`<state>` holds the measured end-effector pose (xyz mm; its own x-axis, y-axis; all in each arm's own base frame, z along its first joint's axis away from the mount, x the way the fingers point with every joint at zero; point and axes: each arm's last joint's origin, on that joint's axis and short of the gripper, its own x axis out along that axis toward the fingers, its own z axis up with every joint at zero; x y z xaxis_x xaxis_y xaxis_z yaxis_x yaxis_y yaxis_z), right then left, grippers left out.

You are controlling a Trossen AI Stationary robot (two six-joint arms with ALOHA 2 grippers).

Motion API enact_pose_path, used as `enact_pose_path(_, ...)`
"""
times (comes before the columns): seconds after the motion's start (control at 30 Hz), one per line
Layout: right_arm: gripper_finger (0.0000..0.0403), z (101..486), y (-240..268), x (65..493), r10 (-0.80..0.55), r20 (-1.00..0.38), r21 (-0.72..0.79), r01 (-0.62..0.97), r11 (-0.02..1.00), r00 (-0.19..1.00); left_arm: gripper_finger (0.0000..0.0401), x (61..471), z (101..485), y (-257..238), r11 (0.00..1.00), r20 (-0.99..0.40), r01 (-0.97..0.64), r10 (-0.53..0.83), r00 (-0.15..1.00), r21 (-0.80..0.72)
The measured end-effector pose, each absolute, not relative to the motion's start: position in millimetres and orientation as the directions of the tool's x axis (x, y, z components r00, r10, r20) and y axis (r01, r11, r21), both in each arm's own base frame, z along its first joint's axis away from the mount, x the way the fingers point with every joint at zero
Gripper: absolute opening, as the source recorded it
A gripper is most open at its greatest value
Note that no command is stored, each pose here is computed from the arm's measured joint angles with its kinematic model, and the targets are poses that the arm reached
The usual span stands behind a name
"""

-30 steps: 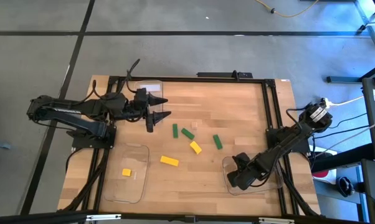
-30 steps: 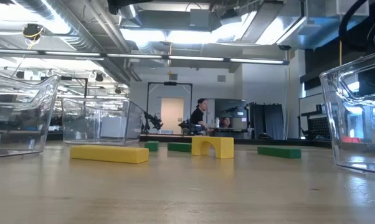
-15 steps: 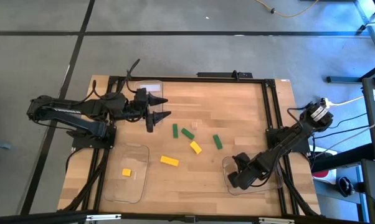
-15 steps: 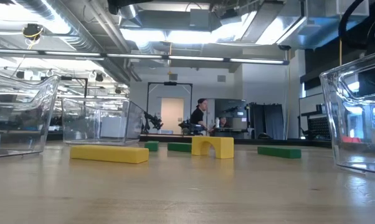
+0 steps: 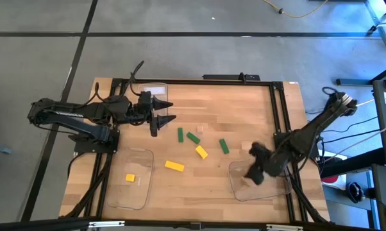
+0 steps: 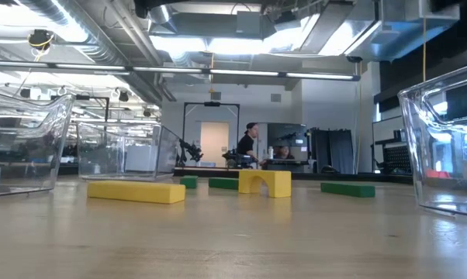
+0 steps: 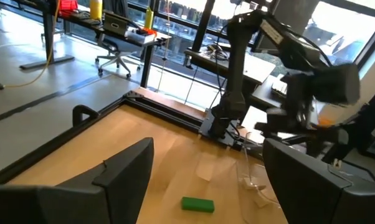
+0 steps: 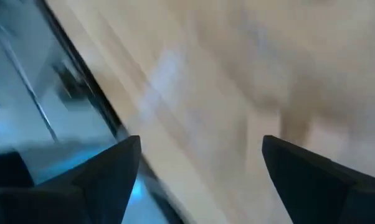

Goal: Sort & place blocks by color
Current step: Put the brown block into the bottom right transparent bin

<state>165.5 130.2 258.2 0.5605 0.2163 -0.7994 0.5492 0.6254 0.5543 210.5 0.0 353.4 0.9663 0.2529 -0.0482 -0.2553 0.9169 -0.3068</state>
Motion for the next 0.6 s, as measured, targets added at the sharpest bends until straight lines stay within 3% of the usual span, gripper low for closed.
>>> enact_pose_path(0.2,0.0336,285,96,181,0.032,-0.609,0.567,0.407,0.716,0.792,0.0292,211,354,0,0.905,-0.041,-0.25,0.251,0.967,-0.343)
enact_pose_path(0.33,0.0337,296,74,197,-0.028,-0.517,0.513,0.335,0.79,0.856,0.0292,211,356,0,0.905,-0.027,-0.244,0.25,0.968,-0.349)
enact_pose_path(0.6,0.0337,308,39,220,-0.023,-0.395,0.427,0.206,0.881,0.918,0.0292,211,360,-2,0.917,0.014,-0.169,0.187,0.982,-0.361)
